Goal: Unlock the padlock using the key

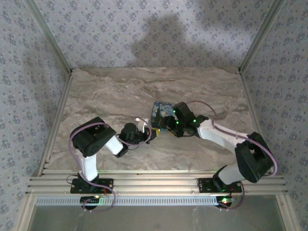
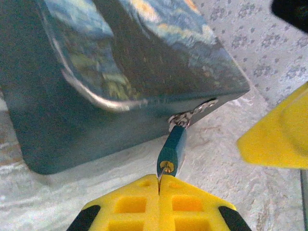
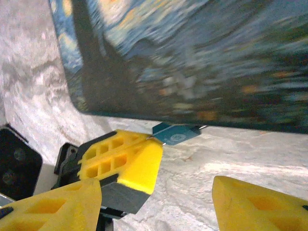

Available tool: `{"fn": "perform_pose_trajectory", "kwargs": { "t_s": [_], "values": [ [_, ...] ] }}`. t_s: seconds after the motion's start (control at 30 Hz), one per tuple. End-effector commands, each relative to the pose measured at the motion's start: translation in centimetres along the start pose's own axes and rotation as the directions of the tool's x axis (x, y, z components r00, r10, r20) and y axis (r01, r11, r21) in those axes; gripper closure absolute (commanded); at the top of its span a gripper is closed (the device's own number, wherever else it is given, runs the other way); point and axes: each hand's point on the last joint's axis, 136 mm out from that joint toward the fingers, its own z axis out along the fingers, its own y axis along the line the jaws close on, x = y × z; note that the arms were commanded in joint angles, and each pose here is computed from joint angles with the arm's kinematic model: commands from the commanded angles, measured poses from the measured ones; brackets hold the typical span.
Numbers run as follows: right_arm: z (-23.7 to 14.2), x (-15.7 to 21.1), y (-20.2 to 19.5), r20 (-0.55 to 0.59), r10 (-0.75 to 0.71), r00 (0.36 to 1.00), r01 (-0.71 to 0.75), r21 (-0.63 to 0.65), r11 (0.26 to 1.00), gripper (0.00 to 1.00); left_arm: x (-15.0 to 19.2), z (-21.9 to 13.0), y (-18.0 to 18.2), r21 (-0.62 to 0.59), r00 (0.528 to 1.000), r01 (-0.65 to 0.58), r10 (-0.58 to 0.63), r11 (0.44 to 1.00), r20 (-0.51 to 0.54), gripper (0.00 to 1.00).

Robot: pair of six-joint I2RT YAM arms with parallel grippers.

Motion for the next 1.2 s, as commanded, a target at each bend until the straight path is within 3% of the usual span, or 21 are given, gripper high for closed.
{"fn": "perform_pose_trajectory", "kwargs": {
  "t_s": [0.0,0.17,0.5,0.9,1.03,1.17],
  "values": [
    [-0.9,-1.0,-1.7,0.135,0.061,0.989,-0.064,0.016,0.998,0.38,0.0,0.1,-0.8,0.002,0.999,-0.046,0.046,0.999,0.027,1.0],
    [-1.3,-0.2,-3.5,0.214,0.102,0.972,-0.103,-0.008,0.995,0.39,1.1,0.3,-1.5,-0.004,0.999,-0.05,0.05,0.999,-0.005,1.0],
    [0.6,0.8,-3.7,0.241,0.148,0.959,-0.131,-0.085,0.988,0.38,2.9,0.4,-1.8,-0.047,0.999,0.026,-0.027,0.999,-0.024,1.0],
    [3.1,0.7,-4.0,0.232,0.185,0.955,-0.17,-0.082,0.982,0.41,2.9,0.3,-3.0,-0.016,0.998,0.061,-0.061,0.998,-0.013,1.0],
    [3.7,0.5,-3.9,0.224,0.196,0.955,-0.181,-0.085,0.98,0.43,2.9,0.3,-3.4,-0.006,0.998,0.062,-0.062,0.998,-0.013,1.0],
    [4.0,0.3,-3.8,0.222,0.208,0.953,-0.192,-0.092,0.977,0.52,3.2,0.3,-3.7,-0.002,0.998,0.061,-0.061,0.998,-0.02,1.0]
  ]
}}
